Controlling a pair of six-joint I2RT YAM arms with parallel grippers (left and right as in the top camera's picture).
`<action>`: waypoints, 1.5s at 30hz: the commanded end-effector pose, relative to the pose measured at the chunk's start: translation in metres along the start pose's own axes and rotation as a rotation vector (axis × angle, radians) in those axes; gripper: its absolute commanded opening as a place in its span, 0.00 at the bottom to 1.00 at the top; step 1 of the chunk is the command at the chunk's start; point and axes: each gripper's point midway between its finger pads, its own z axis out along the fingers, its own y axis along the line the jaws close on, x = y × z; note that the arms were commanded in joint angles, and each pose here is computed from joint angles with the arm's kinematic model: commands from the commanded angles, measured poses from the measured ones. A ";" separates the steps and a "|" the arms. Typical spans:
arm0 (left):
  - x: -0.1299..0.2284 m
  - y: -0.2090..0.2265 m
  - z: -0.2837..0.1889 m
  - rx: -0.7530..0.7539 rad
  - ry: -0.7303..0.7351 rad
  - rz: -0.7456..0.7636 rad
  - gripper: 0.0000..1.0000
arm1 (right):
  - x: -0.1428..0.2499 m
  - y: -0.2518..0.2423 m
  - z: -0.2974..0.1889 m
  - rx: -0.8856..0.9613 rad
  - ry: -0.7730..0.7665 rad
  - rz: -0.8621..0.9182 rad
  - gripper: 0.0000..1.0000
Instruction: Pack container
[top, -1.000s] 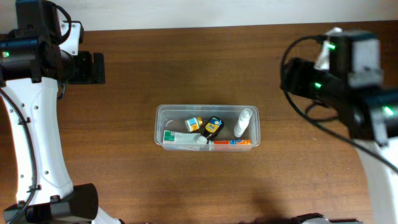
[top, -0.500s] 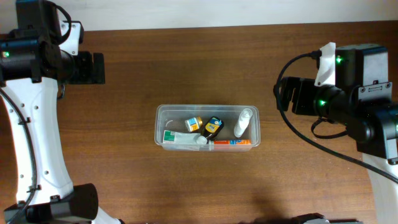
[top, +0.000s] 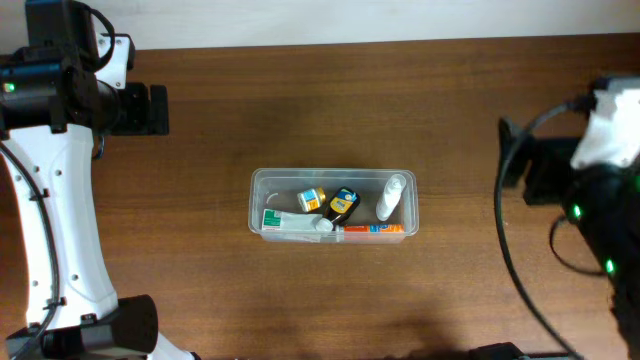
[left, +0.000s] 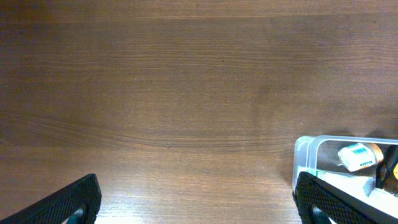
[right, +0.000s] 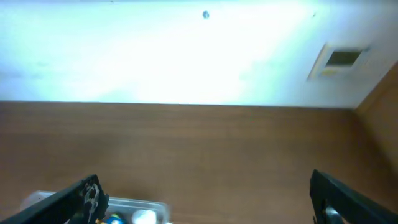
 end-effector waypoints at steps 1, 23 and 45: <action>-0.001 0.000 -0.004 0.005 -0.013 -0.014 1.00 | 0.033 -0.018 0.001 0.073 0.039 -0.096 0.98; -0.001 0.000 -0.004 0.006 -0.013 -0.014 1.00 | 0.297 -0.038 0.057 0.162 0.062 -0.033 0.99; -0.001 0.000 -0.004 0.005 -0.013 -0.014 1.00 | 0.345 -0.036 0.076 0.163 0.091 0.042 0.98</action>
